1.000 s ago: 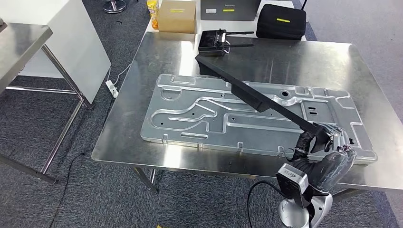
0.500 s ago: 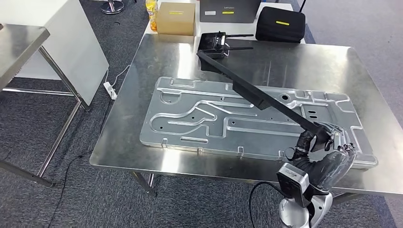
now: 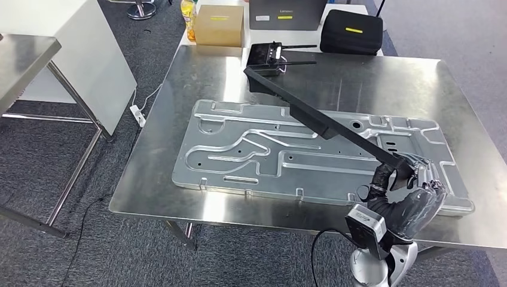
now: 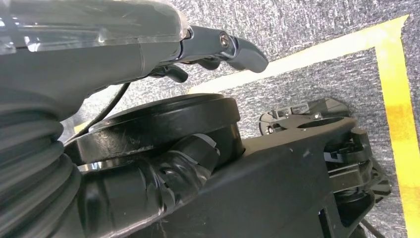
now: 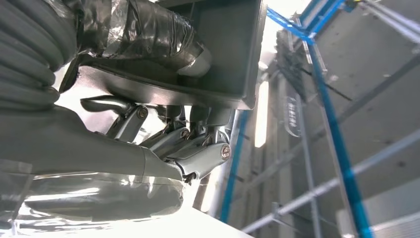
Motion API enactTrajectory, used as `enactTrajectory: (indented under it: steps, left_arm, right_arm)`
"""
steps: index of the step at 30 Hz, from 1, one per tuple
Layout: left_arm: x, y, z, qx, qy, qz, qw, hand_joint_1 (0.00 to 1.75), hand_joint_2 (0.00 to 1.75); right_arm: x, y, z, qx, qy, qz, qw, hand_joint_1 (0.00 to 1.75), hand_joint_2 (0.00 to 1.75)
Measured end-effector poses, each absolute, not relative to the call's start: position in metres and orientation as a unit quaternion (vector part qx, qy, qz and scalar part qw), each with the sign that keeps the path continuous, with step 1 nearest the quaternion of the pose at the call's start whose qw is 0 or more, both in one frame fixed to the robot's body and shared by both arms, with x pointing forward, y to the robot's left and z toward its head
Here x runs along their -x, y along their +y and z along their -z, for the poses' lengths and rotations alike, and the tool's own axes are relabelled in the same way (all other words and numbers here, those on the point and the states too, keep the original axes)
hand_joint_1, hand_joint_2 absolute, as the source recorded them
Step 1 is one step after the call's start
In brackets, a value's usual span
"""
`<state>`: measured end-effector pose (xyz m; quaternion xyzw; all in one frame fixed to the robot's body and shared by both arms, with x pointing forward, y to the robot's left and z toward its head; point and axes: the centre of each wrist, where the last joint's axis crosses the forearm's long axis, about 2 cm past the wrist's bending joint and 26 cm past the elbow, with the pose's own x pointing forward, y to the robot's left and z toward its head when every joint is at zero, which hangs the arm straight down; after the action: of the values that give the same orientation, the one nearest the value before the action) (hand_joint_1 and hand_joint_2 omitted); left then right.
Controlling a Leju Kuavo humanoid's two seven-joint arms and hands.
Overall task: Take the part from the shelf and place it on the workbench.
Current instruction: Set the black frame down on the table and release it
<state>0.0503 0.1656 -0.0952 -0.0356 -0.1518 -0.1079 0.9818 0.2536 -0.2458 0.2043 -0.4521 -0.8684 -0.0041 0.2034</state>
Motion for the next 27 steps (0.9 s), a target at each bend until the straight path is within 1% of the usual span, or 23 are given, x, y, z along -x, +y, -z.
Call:
enactTrajectory:
  steps: [9,14,27]
  left_arm:
    - [-0.0572,0.1671,0.0946,0.034,-0.159,0.107,0.981,0.00,1.75]
    - [-0.0503,0.1673,0.0957,0.035,-0.151,0.107,0.982,0.00,1.75]
    - [-0.0492,0.1650,0.0952,0.037,-0.150,0.105,0.983,0.00,1.75]
  right_arm:
    - [-0.2541,-0.2456,-0.2038,0.452,-0.868,0.003,0.204,1.75,1.75]
    - [-0.2545,-0.2456,-0.2037,0.452,-0.868,0.003,0.205,1.75,1.75]
    - [-0.2562,-0.2471,-0.1995,0.454,-0.865,0.001,0.212,1.75,1.75]
